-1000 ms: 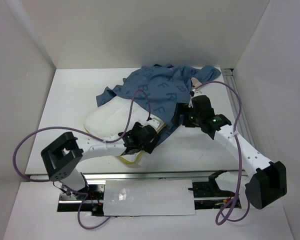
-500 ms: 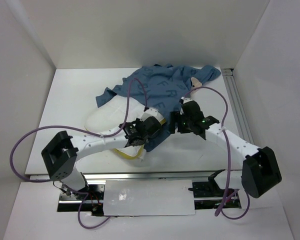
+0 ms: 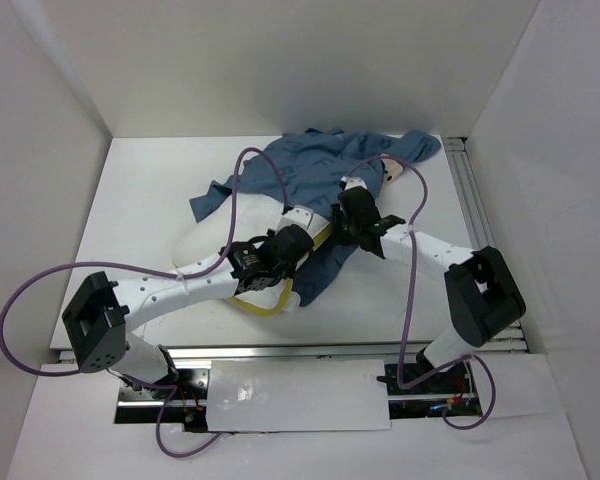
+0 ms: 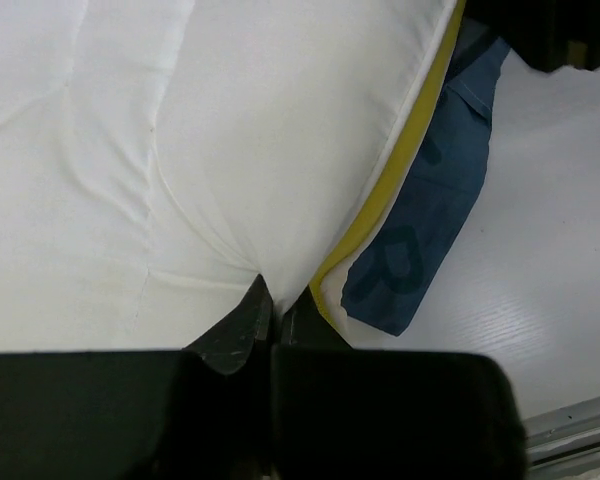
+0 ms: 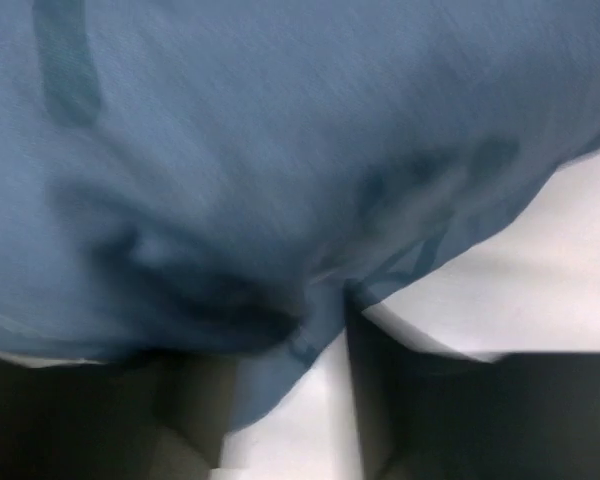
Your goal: Put the pillow into the pillowcase
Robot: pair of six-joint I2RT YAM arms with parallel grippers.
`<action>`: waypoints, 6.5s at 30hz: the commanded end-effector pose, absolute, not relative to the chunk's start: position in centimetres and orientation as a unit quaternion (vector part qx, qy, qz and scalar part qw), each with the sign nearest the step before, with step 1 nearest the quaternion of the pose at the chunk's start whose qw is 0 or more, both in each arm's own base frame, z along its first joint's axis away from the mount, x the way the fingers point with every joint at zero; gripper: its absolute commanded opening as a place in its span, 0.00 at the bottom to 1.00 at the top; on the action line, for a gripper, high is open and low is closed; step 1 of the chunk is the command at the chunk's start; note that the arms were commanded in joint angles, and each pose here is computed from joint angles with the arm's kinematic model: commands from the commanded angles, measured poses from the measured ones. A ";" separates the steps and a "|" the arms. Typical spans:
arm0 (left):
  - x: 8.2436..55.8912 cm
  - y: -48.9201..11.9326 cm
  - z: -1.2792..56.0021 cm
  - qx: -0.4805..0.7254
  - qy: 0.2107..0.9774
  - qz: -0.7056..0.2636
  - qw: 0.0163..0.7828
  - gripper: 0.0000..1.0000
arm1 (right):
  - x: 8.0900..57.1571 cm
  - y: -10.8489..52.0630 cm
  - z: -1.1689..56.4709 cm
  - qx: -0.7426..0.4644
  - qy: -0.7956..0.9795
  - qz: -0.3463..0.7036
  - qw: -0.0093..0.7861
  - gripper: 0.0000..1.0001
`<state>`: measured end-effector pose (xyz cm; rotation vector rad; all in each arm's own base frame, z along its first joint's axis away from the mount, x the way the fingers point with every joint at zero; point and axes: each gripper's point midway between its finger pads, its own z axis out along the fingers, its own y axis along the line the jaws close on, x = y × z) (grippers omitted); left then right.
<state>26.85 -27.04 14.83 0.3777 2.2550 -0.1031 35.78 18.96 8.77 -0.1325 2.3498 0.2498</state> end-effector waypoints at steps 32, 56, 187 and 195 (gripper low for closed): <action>31.9 -29.4 18.1 0.054 0.899 -0.105 0.422 0.00 | 11.1 31.8 25.7 -0.450 0.655 0.524 0.305 0.15; 32.6 -10.0 15.2 -0.197 0.913 -0.096 0.344 1.00 | 39.7 34.1 25.4 -0.228 0.831 0.101 0.497 0.95; 22.0 -28.5 7.5 0.278 0.870 -0.083 0.397 0.00 | 40.8 17.8 15.5 0.006 0.889 0.203 0.410 0.96; 25.6 -30.2 12.5 0.228 0.856 -0.126 0.448 0.00 | 30.1 16.8 15.6 -0.052 0.909 0.138 0.389 0.94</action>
